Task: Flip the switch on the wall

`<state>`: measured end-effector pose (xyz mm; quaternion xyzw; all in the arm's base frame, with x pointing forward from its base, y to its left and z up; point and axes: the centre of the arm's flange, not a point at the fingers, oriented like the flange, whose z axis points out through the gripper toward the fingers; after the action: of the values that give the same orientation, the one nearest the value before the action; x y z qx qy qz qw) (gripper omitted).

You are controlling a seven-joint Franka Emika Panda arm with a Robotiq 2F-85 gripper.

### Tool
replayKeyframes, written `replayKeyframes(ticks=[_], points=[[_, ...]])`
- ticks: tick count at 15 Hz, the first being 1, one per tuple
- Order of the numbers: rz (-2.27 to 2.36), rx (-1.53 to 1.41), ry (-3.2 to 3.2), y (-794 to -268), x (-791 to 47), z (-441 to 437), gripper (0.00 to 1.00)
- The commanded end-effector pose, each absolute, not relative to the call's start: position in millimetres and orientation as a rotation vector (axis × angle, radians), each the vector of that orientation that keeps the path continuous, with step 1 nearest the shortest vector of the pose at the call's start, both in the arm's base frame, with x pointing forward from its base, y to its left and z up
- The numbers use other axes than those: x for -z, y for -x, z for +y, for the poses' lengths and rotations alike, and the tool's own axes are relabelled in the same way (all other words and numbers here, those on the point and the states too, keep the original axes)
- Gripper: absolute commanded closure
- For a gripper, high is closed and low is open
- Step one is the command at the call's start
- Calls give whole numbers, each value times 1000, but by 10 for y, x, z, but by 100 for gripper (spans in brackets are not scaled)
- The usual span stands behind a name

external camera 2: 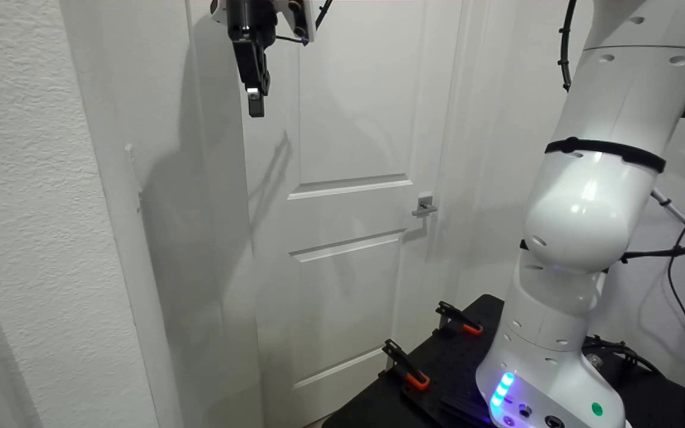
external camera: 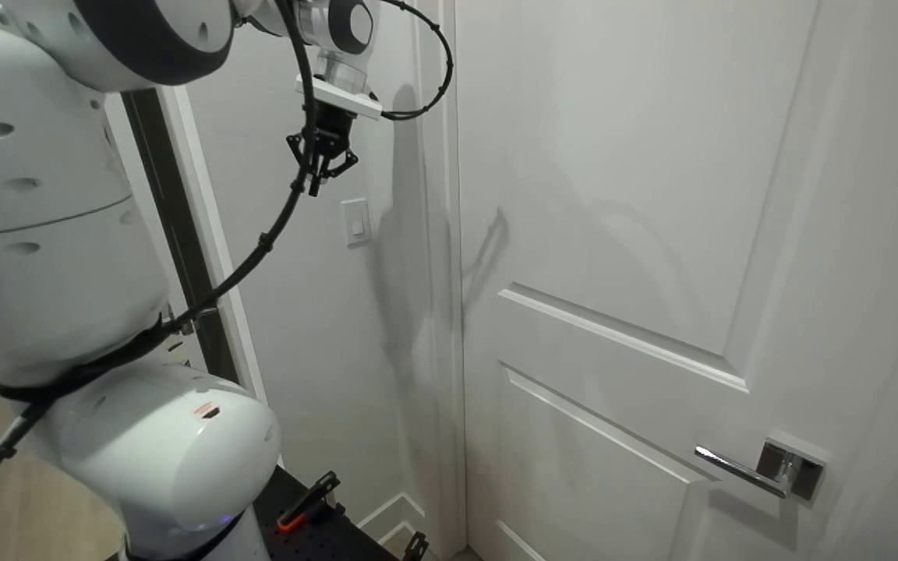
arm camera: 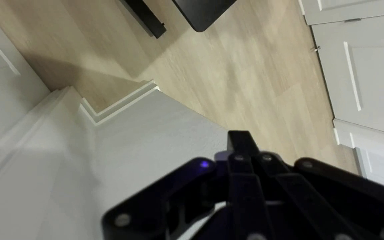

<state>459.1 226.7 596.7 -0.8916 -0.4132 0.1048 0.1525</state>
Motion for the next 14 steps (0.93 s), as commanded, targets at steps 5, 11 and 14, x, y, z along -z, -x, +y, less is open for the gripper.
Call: replayKeyframes(ticks=[5, 11, 14], points=[[-1202, -261, 2606, -4316, -6064, 2057, 35], [-1247, -192, 2719, -4424, -5899, 2045, 0], [-1252, -204, 2729, -4549, -5706, 2141, 0]])
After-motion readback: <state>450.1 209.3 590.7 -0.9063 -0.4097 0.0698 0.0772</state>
